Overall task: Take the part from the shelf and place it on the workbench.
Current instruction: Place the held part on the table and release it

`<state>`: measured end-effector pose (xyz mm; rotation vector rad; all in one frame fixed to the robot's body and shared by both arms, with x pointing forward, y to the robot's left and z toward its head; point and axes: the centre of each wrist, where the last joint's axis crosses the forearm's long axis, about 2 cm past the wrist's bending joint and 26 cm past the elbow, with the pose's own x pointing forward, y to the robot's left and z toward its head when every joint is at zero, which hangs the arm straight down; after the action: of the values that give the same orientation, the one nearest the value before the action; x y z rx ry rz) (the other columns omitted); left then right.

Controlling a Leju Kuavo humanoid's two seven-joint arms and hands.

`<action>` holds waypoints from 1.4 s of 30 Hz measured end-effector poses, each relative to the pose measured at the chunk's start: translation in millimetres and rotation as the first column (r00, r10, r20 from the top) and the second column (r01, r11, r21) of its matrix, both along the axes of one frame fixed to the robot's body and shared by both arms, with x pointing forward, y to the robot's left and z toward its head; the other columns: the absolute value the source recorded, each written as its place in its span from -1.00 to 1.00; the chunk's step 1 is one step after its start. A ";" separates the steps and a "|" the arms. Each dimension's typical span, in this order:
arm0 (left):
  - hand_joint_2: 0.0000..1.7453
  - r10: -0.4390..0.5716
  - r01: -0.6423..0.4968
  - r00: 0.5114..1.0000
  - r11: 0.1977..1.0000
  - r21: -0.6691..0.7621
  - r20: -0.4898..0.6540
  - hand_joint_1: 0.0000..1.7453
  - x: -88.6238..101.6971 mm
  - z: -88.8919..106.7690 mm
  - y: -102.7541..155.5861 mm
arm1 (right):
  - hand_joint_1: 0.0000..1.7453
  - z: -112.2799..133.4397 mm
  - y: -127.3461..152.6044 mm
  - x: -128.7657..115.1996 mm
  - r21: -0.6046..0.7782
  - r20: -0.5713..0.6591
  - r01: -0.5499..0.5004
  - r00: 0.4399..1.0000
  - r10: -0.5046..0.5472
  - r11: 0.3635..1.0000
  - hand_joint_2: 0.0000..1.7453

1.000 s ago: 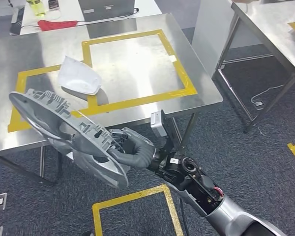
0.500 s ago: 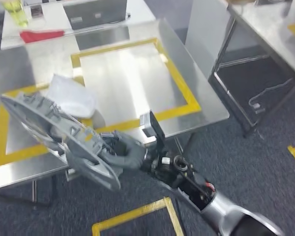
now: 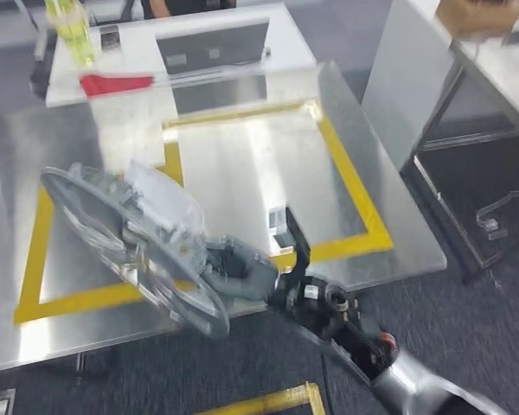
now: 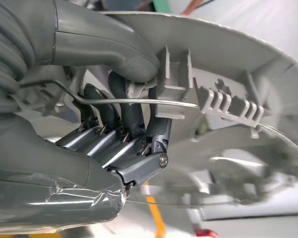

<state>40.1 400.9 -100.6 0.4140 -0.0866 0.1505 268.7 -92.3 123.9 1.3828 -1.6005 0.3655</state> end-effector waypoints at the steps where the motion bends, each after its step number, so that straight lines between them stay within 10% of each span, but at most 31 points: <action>1: 1.00 -0.003 0.003 1.000 1.000 -0.001 0.006 -1.00 3.2 0.4 0.1 | 0.88 5.0 1.8 3.4 0.012 0.015 0.000 1.000 0.000 1.000 1.00; 42: 1.00 -0.034 0.035 0.999 0.998 -0.060 0.024 -1.00 16.1 -0.7 -13.0 | 0.88 49.1 -3.4 27.7 0.181 0.120 0.110 0.984 -0.133 0.977 1.00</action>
<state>56.2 387.8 -101.3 0.3501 -0.1112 0.1233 296.4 -95.7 173.0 1.4057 -1.8539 0.2525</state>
